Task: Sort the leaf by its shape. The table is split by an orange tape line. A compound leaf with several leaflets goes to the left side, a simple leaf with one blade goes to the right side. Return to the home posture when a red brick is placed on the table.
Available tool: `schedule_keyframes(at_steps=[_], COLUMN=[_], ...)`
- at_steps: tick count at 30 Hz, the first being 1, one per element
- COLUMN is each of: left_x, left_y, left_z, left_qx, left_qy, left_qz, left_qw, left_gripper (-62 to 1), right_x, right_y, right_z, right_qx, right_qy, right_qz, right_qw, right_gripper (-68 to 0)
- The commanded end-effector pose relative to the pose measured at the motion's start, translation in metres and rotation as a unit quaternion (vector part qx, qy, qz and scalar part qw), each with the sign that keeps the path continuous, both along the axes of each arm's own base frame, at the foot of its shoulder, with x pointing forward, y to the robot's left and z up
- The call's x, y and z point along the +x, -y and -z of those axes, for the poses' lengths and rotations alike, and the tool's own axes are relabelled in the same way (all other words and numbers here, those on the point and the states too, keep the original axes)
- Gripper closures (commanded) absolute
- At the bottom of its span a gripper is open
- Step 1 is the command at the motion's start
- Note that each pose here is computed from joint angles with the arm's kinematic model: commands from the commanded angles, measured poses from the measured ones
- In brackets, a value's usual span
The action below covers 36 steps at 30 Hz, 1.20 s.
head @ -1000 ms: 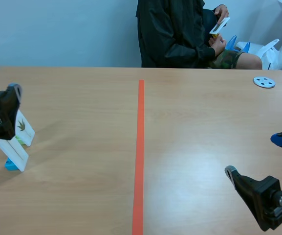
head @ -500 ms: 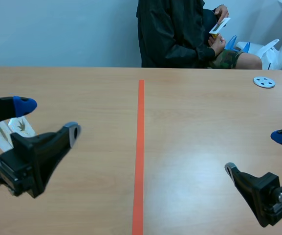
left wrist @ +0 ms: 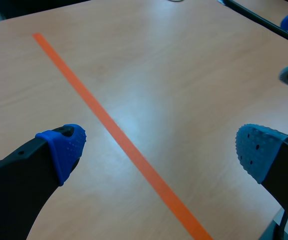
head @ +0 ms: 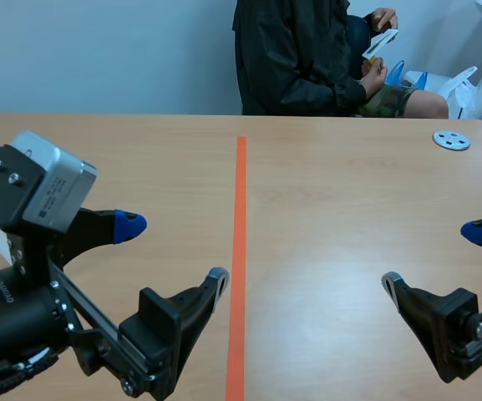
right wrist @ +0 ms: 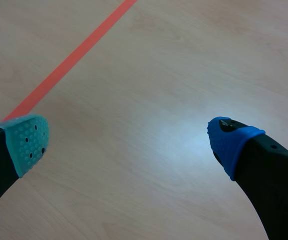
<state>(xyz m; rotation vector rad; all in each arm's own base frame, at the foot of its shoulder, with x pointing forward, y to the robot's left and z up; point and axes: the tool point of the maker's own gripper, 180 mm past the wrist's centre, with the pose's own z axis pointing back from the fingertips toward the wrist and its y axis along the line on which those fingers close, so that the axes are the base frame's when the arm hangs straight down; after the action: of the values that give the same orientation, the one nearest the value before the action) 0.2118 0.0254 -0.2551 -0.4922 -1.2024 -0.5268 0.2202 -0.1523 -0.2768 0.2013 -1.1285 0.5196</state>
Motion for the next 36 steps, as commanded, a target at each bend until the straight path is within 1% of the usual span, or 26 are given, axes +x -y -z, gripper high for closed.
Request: schedule_keyframes(at_steps=[1,5,7,9,11,29,36], left_x=[0.003,0.003,0.007,0.015,0.021,0.024,0.022], left_y=[-0.004,-0.008,-0.011,-0.018,-0.02,-0.02,-0.025], left_z=[0.003,0.012,0.011,0.01,0.008,0.006,0.009], left_qx=[0.012,0.015,0.017,0.021,0.023,0.023,0.043], left_qy=[0.006,-0.005,-0.001,0.005,0.012,0.017,0.018], left_qz=[-0.001,-0.009,-0.021,-0.043,-0.049,-0.049,-0.036], left_qw=[0.9999,0.9998,0.9996,0.9988,0.9985,0.9984,0.9983], left_gripper=[-62.3,-62.3,-62.3,-62.3,-62.3,-62.3,-62.3], right_x=[0.008,0.013,0.016,0.016,0.016,0.016,0.015], right_y=[-0.001,-0.001,-0.002,-0.001,-0.001,-0.001,-0.001], right_z=[-0.014,-0.019,-0.021,-0.021,-0.021,-0.02,-0.019], right_qx=[0.007,0.007,0.007,0.006,0.004,0.003,0.001], right_qy=[0.027,0.036,0.041,0.042,0.041,0.04,0.036], right_qz=[-0.001,-0.001,-0.001,-0.001,-0.001,-0.001,-0.001], right_qw=[0.9996,0.9993,0.9991,0.9991,0.9991,0.9992,0.9994], right_gripper=[-67.9,-67.9,-67.9,-67.9,-67.9,-67.9,-67.9])
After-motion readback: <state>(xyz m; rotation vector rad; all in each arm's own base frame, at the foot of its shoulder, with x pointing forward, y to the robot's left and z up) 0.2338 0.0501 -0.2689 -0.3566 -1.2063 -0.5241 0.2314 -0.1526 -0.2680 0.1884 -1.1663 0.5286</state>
